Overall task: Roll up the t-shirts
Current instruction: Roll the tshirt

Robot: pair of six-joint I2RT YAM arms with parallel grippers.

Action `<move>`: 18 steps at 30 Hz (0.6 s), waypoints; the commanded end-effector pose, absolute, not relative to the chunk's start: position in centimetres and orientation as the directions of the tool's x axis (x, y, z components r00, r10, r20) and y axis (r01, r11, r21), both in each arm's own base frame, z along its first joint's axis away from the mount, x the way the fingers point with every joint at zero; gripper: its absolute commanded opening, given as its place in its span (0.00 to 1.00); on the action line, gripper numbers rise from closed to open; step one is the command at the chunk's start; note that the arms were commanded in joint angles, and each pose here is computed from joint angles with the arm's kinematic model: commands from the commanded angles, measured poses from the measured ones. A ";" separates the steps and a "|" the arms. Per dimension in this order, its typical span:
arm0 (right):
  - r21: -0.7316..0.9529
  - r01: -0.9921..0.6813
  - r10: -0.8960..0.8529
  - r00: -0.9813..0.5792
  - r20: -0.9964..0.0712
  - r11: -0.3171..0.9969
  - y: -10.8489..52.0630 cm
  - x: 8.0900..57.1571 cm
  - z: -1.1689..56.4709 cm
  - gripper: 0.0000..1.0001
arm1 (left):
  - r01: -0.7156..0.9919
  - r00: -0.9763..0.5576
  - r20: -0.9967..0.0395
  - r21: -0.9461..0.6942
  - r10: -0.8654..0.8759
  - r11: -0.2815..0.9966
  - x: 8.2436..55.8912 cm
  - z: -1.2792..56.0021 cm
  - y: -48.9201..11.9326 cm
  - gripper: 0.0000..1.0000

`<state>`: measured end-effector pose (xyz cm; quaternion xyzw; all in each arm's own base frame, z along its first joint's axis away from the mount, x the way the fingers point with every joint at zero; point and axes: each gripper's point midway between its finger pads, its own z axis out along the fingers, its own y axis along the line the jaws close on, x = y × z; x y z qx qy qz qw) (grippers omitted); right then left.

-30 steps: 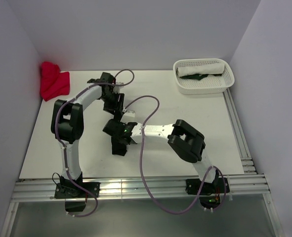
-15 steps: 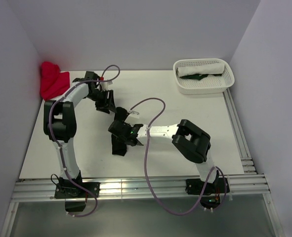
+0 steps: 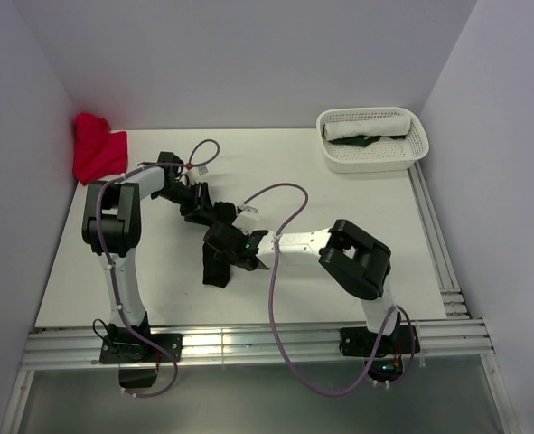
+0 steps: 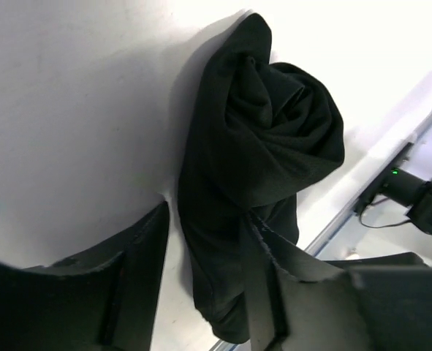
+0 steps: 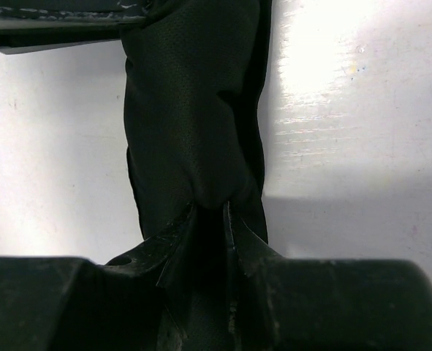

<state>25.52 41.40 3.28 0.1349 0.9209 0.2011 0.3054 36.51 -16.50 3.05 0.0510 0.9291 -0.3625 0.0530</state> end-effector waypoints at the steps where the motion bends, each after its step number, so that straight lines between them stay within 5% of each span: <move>1: 0.385 0.127 0.310 -0.831 -0.461 0.914 39.5 23.2 1.3 0.25 | 0.109 -0.993 -0.104 -0.692 0.051 0.713 36.1 1.6 -17.1 0.46; 4: 0.383 0.127 0.308 -0.833 -0.460 0.915 39.5 23.3 1.3 0.25 | 0.132 -0.990 -0.130 -0.702 0.056 0.699 35.9 2.5 -17.2 0.48; 11: 0.381 0.138 0.315 -0.835 -0.452 0.914 39.5 23.7 0.9 0.25 | 0.241 -0.963 -0.262 -0.759 0.055 0.605 36.4 7.0 -17.0 0.73; 18: 0.381 0.138 0.314 -0.835 -0.452 0.914 39.5 23.7 1.0 0.24 | 0.268 -0.962 -0.250 -0.790 0.110 0.552 34.6 6.9 -15.7 0.75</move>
